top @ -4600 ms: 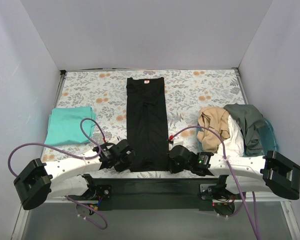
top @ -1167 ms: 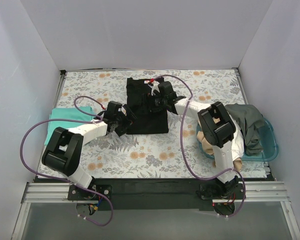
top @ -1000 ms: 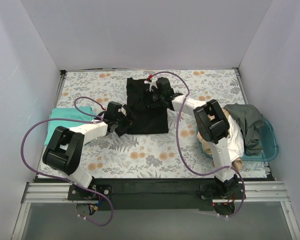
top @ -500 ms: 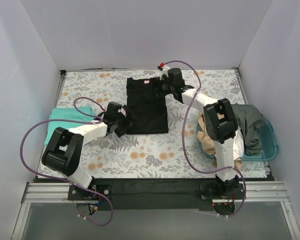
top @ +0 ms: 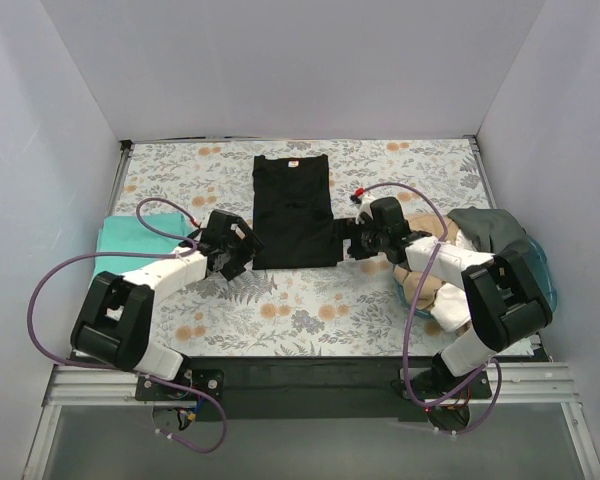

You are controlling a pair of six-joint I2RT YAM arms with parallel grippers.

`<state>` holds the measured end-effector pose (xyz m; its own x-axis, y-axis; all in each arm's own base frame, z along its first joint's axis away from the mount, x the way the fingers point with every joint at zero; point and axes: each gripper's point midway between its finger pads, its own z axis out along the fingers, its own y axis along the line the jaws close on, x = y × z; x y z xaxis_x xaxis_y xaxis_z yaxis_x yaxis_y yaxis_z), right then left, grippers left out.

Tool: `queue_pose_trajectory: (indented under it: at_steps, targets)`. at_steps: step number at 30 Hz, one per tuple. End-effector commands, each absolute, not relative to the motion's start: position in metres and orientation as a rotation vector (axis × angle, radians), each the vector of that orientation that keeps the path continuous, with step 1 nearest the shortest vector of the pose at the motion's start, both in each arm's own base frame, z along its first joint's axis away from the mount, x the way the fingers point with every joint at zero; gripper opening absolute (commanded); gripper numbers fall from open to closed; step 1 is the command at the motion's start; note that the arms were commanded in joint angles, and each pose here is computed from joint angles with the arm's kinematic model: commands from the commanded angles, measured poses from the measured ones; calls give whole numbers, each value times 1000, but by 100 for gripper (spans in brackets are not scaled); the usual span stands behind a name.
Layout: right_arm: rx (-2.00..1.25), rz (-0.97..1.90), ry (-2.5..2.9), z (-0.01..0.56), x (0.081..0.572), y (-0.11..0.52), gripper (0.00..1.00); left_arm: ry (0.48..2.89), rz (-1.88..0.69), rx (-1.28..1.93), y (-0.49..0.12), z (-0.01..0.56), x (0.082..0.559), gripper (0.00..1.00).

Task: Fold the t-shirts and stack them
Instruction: Fold the tshirt

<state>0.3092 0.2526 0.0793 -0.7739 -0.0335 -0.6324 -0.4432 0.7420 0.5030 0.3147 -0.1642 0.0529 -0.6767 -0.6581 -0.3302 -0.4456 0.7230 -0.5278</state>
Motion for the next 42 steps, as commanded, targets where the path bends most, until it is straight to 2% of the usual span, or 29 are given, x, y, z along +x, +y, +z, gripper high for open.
queue_pose_trajectory:
  at_steps: [1, 3, 5, 8, 9, 10, 13, 16, 22, 23, 25, 32, 36, 42]
  targets:
    - [-288, 913, 2307, 90, 308, 253, 97, 2468, -503, -846, -162, 39, 313, 75]
    - [-271, 920, 2338, 81, 303, 253, 94, 2481, -493, -847, -162, 34, 314, 67]
    - [-265, 927, 2363, 74, 302, 254, 91, 2498, -479, -850, -162, 27, 314, 54]
    - [-258, 955, 2403, 64, 301, 258, 81, 2516, -464, -842, -163, 21, 315, 37]
    - [-264, 972, 2406, 64, 301, 261, 74, 2522, -461, -843, -163, 19, 315, 32]
    - [-268, 978, 2415, 61, 301, 263, 72, 2534, -456, -843, -163, 15, 313, 23]
    - [-264, 974, 2448, 49, 302, 265, 64, 2552, -452, -843, -163, 10, 310, 8]
    - [-260, 973, 2485, 36, 302, 268, 59, 2571, -445, -847, -163, 4, 305, 1]
    - [-259, 957, 2509, 27, 306, 272, 28, 2572, -438, -857, -160, 2, 300, 0]
    - [-263, 966, 2508, 28, 306, 273, 15, 2569, -437, -860, -160, 4, 301, 0]
    - [-265, 958, 2511, 26, 305, 273, 1, 2564, -446, -857, -160, 8, 300, 0]
    - [-339, 923, 2486, 33, 272, 267, 1, 2576, -458, -855, -154, 21, 274, 0]
    - [-363, 881, 2500, 30, 231, 255, 1, 2607, -439, -834, -150, 26, 235, 0]
    - [-442, 890, 2564, 20, 140, 248, 1, 2669, -471, -837, -149, 27, 159, 0]
